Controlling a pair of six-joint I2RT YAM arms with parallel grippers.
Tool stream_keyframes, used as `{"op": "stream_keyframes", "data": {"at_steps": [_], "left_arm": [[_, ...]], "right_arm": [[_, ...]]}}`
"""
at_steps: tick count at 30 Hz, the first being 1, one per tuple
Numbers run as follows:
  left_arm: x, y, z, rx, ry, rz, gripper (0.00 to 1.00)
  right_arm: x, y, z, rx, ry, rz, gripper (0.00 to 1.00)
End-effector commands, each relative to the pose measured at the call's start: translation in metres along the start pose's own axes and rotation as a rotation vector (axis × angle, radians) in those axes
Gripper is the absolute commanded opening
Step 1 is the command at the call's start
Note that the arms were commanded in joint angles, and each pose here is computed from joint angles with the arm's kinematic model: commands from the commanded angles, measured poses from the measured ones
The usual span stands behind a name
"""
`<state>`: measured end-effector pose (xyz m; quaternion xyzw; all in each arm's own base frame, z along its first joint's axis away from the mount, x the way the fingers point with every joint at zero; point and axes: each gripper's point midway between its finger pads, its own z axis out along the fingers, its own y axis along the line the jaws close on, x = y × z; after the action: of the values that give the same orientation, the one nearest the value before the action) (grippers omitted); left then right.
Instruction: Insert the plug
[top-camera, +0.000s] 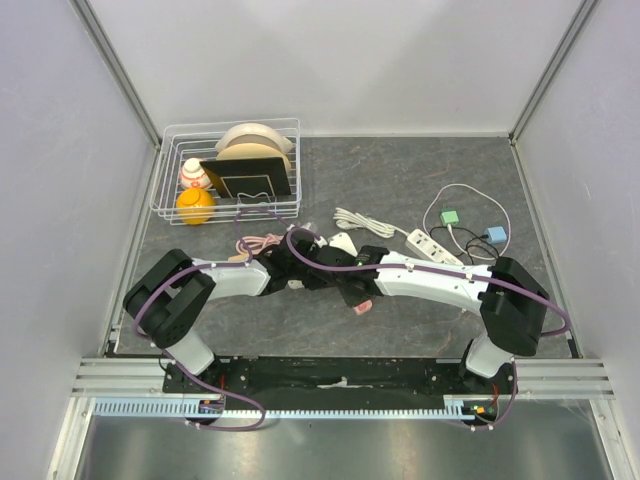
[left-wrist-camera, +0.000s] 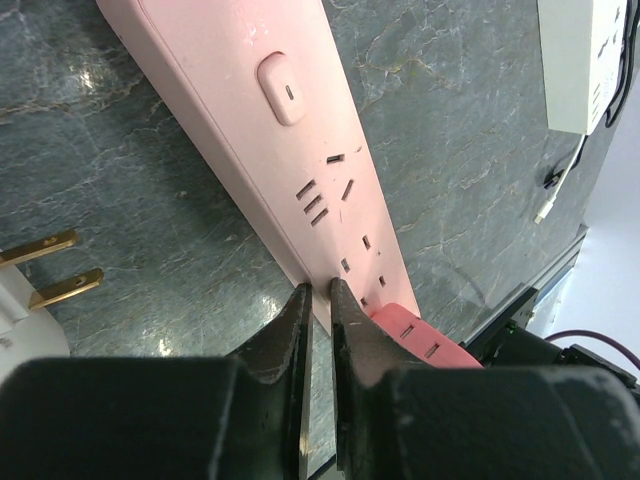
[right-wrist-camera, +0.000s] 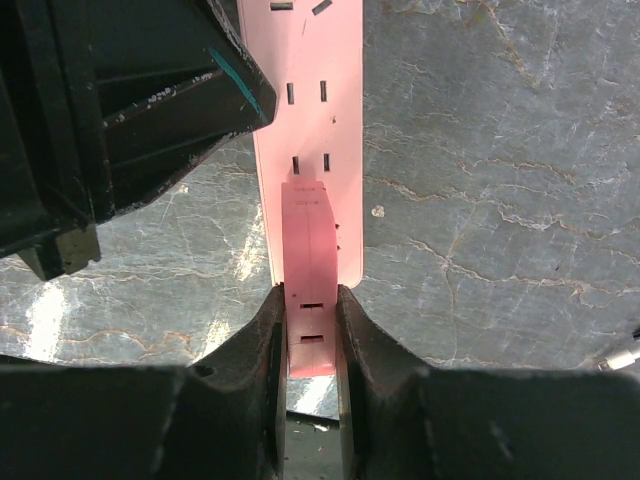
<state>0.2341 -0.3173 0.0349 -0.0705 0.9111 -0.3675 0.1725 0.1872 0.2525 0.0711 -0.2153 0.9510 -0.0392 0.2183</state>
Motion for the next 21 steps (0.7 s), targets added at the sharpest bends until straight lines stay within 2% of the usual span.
{"op": "stream_keyframes", "data": {"at_steps": [1, 2, 3, 5, 6, 8, 9, 12, 16, 18, 19, 21], "left_arm": [[0.022, -0.001, 0.011, 0.0, 0.038, 0.006, 0.17], [0.02, -0.004, 0.009, 0.005, 0.029, 0.008, 0.18], [0.019, -0.005, 0.008, 0.007, 0.025, 0.008, 0.2], [0.016, -0.008, 0.007, 0.009, 0.017, 0.011, 0.23], [0.015, -0.009, 0.005, 0.01, 0.014, 0.013, 0.24], [0.012, -0.012, 0.004, 0.01, 0.005, 0.019, 0.27], [0.01, -0.013, 0.003, 0.01, -0.002, 0.02, 0.28], [0.004, -0.02, -0.001, 0.012, -0.025, 0.034, 0.33], [-0.01, -0.026, -0.016, -0.018, -0.076, 0.062, 0.47], [-0.025, -0.028, -0.025, -0.046, -0.14, 0.091, 0.52], [-0.032, -0.032, -0.036, -0.051, -0.168, 0.101, 0.6], [-0.044, -0.023, -0.05, -0.118, -0.226, 0.128, 0.67]], "right_arm": [[0.022, -0.019, 0.011, 0.089, 0.077, -0.01, 0.15], [0.018, -0.018, 0.009, 0.083, 0.062, -0.003, 0.22], [0.015, -0.019, 0.006, 0.079, 0.048, 0.001, 0.35], [0.005, -0.018, -0.003, 0.06, 0.009, 0.018, 0.46], [0.002, -0.018, -0.006, 0.057, -0.004, 0.024, 0.58], [-0.007, -0.019, -0.015, 0.047, -0.044, 0.049, 0.68], [-0.014, -0.022, -0.022, 0.045, -0.078, 0.065, 0.77], [-0.028, -0.025, -0.037, 0.03, -0.147, 0.1, 0.88], [-0.04, -0.03, -0.056, -0.008, -0.23, 0.139, 0.97], [-0.046, -0.034, -0.069, -0.035, -0.284, 0.167, 0.98], [-0.046, -0.037, -0.071, -0.031, -0.3, 0.175, 0.98], [-0.051, -0.041, -0.083, -0.059, -0.354, 0.204, 0.98]]}}
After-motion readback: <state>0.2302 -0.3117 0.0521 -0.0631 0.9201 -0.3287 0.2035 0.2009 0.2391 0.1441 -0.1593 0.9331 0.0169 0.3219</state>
